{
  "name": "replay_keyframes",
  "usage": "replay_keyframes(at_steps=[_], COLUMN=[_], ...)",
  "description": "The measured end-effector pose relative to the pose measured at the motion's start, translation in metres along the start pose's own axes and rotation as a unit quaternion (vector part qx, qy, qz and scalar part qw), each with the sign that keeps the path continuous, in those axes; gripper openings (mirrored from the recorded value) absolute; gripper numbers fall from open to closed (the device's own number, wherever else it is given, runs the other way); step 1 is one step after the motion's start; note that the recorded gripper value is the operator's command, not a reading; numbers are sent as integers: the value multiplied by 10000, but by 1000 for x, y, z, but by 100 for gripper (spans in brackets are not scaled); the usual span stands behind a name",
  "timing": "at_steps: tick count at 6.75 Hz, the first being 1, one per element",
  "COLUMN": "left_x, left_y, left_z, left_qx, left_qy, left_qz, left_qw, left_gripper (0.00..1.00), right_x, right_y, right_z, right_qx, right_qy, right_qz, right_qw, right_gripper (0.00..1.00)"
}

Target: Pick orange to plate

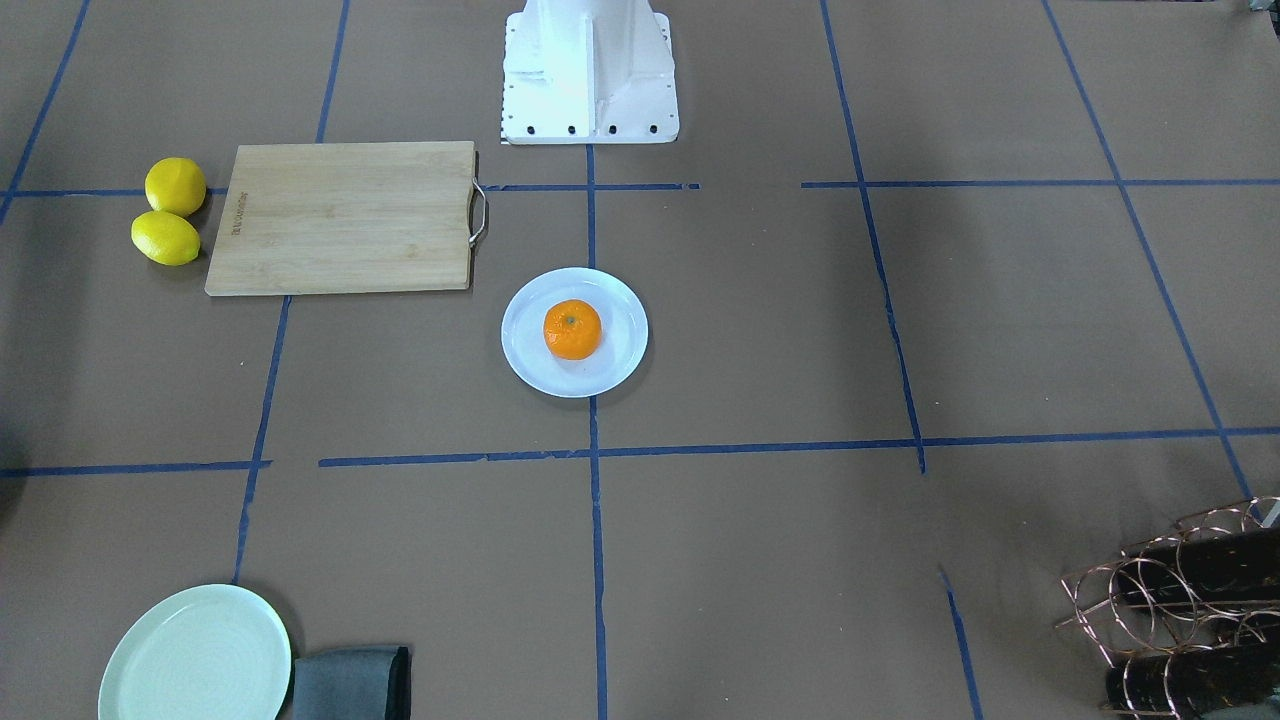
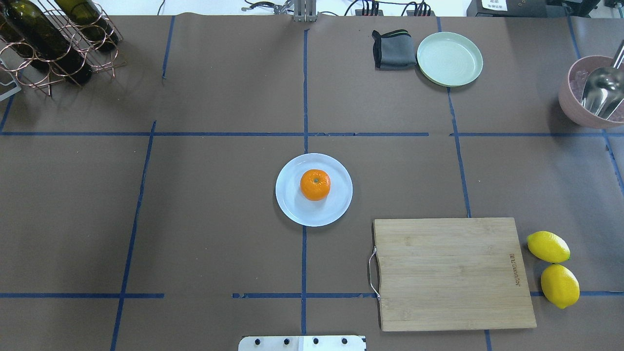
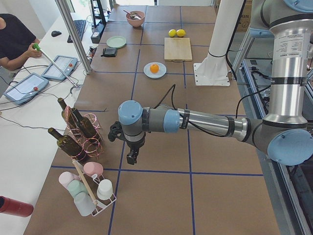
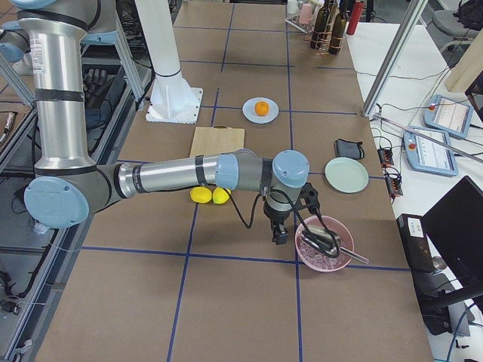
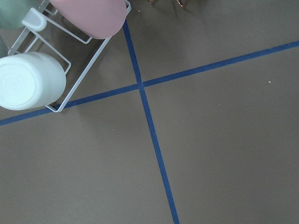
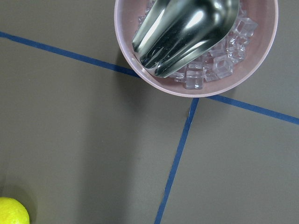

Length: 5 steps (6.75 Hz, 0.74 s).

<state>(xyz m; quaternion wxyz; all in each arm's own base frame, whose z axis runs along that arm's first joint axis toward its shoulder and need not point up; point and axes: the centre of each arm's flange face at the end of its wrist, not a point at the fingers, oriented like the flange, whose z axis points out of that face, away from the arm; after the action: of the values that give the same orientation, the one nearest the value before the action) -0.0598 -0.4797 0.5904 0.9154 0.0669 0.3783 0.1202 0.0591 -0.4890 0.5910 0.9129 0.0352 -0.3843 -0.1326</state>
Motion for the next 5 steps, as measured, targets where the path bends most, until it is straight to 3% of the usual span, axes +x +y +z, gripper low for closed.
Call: replay_keyframes(at_steps=[5], left_x=[1], left_y=[0], left_z=[-1], left_qx=[21], left_qy=[13], left_qz=[16], left_qw=[10000], left_gripper=[100], right_x=[-4], right_y=[2], right_z=[9], right_qx=[-59], right_qy=[-50], right_qz=[361], right_qw=[9993], right_gripper=[100])
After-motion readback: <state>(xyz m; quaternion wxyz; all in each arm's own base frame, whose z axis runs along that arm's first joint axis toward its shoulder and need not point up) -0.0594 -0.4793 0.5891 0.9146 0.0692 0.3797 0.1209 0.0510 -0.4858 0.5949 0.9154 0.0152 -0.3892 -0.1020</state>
